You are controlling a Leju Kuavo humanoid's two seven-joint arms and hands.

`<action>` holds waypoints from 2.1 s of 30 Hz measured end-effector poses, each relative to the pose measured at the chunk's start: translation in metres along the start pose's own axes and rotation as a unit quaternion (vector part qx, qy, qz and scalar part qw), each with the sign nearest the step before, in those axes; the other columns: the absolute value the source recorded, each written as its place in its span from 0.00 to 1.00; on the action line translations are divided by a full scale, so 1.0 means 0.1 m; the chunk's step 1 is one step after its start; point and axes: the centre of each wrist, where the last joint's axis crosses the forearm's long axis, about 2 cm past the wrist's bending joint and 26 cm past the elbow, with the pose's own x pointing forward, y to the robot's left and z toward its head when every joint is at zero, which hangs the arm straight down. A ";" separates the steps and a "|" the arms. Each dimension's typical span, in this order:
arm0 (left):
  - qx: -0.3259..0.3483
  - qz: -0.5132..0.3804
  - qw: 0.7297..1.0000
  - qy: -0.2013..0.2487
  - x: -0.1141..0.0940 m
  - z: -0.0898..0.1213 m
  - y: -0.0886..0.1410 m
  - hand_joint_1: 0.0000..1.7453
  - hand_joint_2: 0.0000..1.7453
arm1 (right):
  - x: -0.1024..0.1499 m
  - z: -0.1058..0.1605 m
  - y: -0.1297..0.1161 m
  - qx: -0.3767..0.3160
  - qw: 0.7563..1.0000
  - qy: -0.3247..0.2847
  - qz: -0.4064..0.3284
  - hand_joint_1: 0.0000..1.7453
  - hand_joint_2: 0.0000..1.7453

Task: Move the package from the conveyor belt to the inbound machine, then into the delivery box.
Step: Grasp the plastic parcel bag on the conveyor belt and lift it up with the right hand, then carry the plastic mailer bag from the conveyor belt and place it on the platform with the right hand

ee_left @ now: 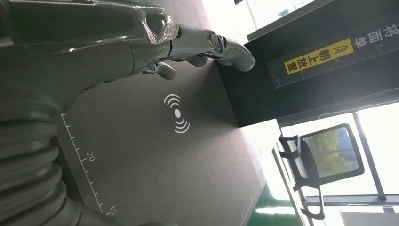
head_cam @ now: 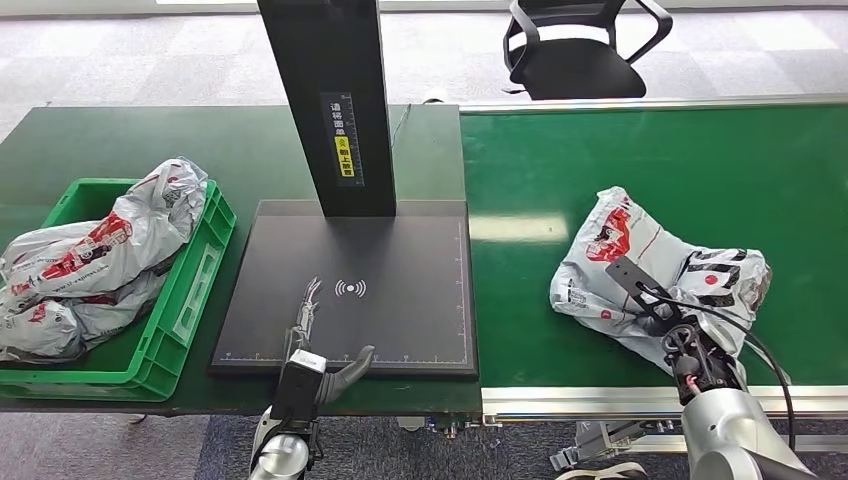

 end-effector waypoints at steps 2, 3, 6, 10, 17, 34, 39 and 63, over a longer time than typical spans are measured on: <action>0.000 0.002 1.000 0.000 0.00 0.00 0.00 0.00 1.00 | 0.01 0.00 0.00 -0.009 1.000 -0.010 -0.001 1.00 1.00; 0.000 0.004 1.000 0.001 0.00 0.00 0.00 0.00 1.00 | 0.02 0.00 0.01 -0.016 1.000 -0.017 -0.003 1.00 1.00; 0.000 0.005 1.000 0.002 -0.01 0.01 0.00 0.00 1.00 | 0.04 0.01 0.02 -0.048 0.998 -0.048 -0.018 1.00 1.00; 0.002 0.004 1.000 0.004 -0.02 0.05 0.00 0.00 1.00 | 0.10 0.02 0.02 -0.125 0.983 -0.117 -0.067 1.00 1.00; 0.012 -0.006 1.000 0.003 -0.02 0.12 0.00 0.00 1.00 | 0.30 0.07 -0.15 -0.268 0.890 -0.293 -0.225 1.00 1.00; 0.041 -0.003 0.999 -0.019 -0.03 0.19 0.03 0.00 1.00 | 1.16 0.58 0.10 -0.188 0.669 -0.589 -0.413 1.00 1.00; 0.105 0.035 0.991 -0.077 0.16 0.24 0.13 0.00 1.00 | 1.60 0.81 0.65 -0.020 0.665 -0.662 -0.345 1.00 1.00; 0.221 0.082 0.934 -0.269 1.27 0.35 0.32 0.00 1.00 | 2.05 0.89 1.28 0.064 0.820 -0.564 -0.075 0.00 1.00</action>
